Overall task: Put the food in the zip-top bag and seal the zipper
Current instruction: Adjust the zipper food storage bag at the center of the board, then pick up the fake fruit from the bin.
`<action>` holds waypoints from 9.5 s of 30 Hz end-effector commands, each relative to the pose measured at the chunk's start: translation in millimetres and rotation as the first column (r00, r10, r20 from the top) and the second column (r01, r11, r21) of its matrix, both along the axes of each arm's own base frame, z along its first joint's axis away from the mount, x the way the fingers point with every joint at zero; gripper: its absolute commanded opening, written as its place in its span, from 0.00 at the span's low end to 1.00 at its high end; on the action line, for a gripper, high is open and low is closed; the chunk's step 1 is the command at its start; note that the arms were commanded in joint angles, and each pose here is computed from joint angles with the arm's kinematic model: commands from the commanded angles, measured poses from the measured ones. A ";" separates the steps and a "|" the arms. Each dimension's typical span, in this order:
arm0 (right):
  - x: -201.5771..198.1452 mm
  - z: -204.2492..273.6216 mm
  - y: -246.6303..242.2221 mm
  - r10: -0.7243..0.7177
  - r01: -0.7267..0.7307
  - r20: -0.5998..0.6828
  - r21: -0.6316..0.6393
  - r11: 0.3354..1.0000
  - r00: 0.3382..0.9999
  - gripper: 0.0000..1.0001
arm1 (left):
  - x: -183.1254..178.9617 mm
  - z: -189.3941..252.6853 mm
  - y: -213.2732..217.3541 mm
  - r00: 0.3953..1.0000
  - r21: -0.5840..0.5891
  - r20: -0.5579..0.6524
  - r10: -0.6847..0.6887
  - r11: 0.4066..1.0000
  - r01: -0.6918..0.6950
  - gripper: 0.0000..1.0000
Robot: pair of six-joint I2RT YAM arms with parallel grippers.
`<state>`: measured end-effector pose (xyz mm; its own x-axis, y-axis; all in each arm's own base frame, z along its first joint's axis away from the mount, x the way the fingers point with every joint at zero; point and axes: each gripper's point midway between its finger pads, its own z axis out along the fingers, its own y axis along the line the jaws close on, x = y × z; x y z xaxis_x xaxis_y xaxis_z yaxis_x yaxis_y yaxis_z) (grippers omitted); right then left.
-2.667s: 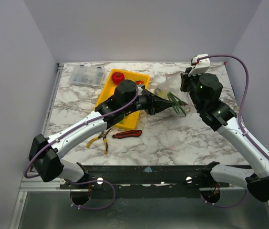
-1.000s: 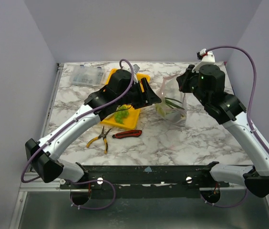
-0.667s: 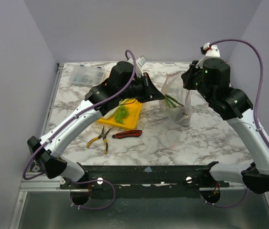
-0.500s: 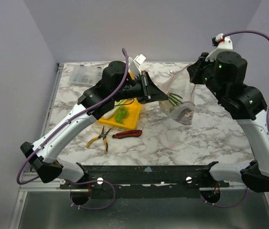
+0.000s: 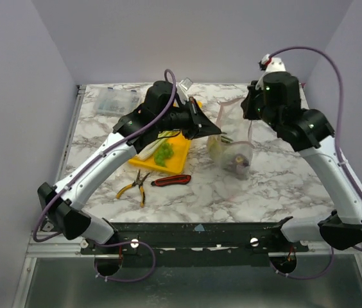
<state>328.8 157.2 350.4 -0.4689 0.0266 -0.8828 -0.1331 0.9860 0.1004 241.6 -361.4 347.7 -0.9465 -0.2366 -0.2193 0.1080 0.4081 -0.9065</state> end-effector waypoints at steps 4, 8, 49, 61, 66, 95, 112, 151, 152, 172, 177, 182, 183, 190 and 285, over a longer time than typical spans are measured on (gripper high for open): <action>-36.4 91.5 2.8 0.071 -0.121 0.221 0.221 0.968 0.973 0.01 | -35.1 84.5 15.4 0.988 -0.189 0.148 -0.035 0.980 0.063 0.00; -22.4 31.2 -4.7 -0.011 -0.027 0.185 0.203 0.979 0.983 0.01 | -9.5 20.1 15.1 0.999 -0.107 0.049 -0.008 0.994 0.014 0.00; -92.0 64.3 44.7 0.367 -0.326 -0.121 0.268 0.907 0.922 0.48 | -17.9 3.8 1.3 0.986 -0.160 0.095 -0.136 0.976 0.150 0.00; -102.0 10.8 65.3 0.386 -0.354 -0.274 0.158 0.922 0.881 0.54 | -15.0 21.5 -0.6 0.984 -0.169 0.121 -0.131 0.974 0.151 0.00; -92.2 -12.5 36.6 0.256 -0.264 -0.301 0.015 0.964 0.919 0.54 | -15.7 21.7 0.4 0.983 -0.163 0.130 -0.132 0.975 0.153 0.00; -64.4 -76.7 31.2 0.359 -0.452 -0.323 -0.287 0.844 0.876 0.62 | -21.2 -0.6 -10.8 0.982 -0.154 0.105 -0.157 0.973 0.172 0.00; -78.8 -124.8 36.6 0.379 -0.503 -0.353 -0.392 0.770 0.856 0.51 | -22.2 2.0 -9.0 0.977 -0.171 0.114 -0.181 0.965 0.199 0.00; -134.6 -1.7 -6.5 -0.075 0.153 -0.218 0.365 0.919 0.973 0.59 | -23.7 -5.6 6.0 0.989 -0.191 0.113 -0.098 0.975 0.118 0.00; -136.5 -4.8 -5.2 -0.067 0.150 -0.229 0.365 0.919 0.971 0.59 | -23.6 -5.5 5.9 0.989 -0.190 0.113 -0.099 0.975 0.119 0.00; -59.8 22.8 -5.1 -0.124 0.098 0.177 0.148 0.984 0.976 0.00 | -9.3 17.6 -0.8 0.988 -0.188 0.121 -0.098 0.975 0.120 0.00; -59.7 89.8 5.2 0.008 -0.044 0.312 0.107 0.993 0.950 0.00 | 5.2 62.6 2.1 0.981 -0.207 0.189 -0.037 0.975 0.076 0.00; -76.9 -10.0 20.9 0.073 -0.115 0.205 0.200 0.973 0.976 0.00 | 8.0 -22.4 7.6 0.997 -0.125 0.066 -0.036 0.991 0.044 0.00; -79.2 -31.2 18.3 0.053 -0.101 0.203 0.232 0.967 0.978 0.00 | 10.8 -47.0 9.8 0.999 -0.096 0.038 -0.028 0.995 0.032 0.00; -74.4 -51.9 3.5 -0.010 -0.029 0.206 0.187 0.982 0.979 0.00 | 23.6 -85.5 19.0 1.000 -0.056 -0.019 -0.025 0.998 0.023 0.00; -65.3 -0.8 -29.1 -0.093 0.082 0.298 0.048 0.995 0.950 0.01 | 81.0 -197.6 178.1 0.974 0.730 0.227 -0.022 0.666 -0.155 0.79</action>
